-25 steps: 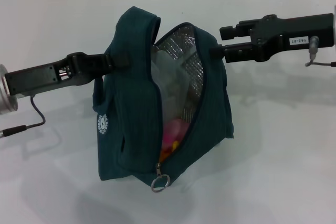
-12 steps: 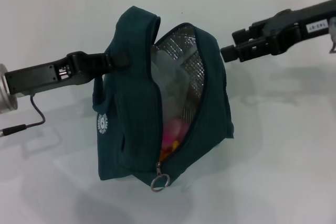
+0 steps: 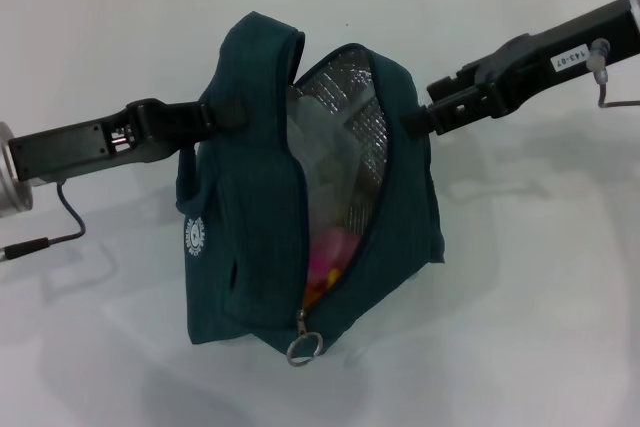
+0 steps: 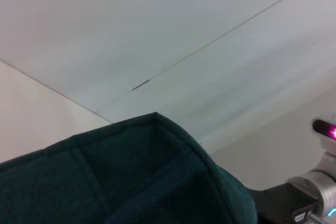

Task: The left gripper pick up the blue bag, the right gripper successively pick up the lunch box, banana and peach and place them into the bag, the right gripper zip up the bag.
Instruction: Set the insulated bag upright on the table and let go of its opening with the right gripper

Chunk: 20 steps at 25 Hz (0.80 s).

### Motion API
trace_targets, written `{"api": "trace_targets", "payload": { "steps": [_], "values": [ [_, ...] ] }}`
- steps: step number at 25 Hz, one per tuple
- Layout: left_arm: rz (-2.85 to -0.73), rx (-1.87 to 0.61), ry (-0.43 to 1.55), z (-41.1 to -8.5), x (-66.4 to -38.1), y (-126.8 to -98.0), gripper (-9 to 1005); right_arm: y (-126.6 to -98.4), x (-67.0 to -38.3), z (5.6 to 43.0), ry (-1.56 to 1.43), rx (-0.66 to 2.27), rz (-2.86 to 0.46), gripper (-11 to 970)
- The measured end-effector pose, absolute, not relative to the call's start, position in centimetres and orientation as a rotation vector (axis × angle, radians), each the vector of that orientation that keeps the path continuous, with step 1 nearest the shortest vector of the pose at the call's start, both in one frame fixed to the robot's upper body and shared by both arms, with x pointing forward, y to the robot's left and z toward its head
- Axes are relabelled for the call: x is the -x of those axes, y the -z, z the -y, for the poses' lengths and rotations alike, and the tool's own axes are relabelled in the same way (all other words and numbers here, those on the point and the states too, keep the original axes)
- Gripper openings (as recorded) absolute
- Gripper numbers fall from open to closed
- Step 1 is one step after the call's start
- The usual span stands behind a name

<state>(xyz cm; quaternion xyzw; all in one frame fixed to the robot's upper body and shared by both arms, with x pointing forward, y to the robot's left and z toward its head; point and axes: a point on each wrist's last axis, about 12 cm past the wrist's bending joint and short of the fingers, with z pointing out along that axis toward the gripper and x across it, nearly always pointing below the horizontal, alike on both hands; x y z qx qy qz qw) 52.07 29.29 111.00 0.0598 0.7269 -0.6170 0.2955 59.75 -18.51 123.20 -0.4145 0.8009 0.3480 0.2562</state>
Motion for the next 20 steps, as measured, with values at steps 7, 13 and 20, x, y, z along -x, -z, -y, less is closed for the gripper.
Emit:
{"api": "trace_targets", "payload": {
  "steps": [7, 13, 20],
  "values": [
    [-1.929, -0.168, 1.634, -29.31, -52.03, -110.97, 33, -122.28, -59.99, 18.36, -0.942, 1.116, -2.224, 664],
    [-1.927, -0.169, 1.634, -29.27, -52.02, -110.96, 33, -122.43, -60.02, 18.11, -0.962, 1.107, -2.204, 664],
    [-1.928, -0.169, 1.631, -29.29, -52.03, -110.94, 34, -122.85, -60.0, 17.88, -0.993, 1.087, -2.162, 664]
  ]
}}
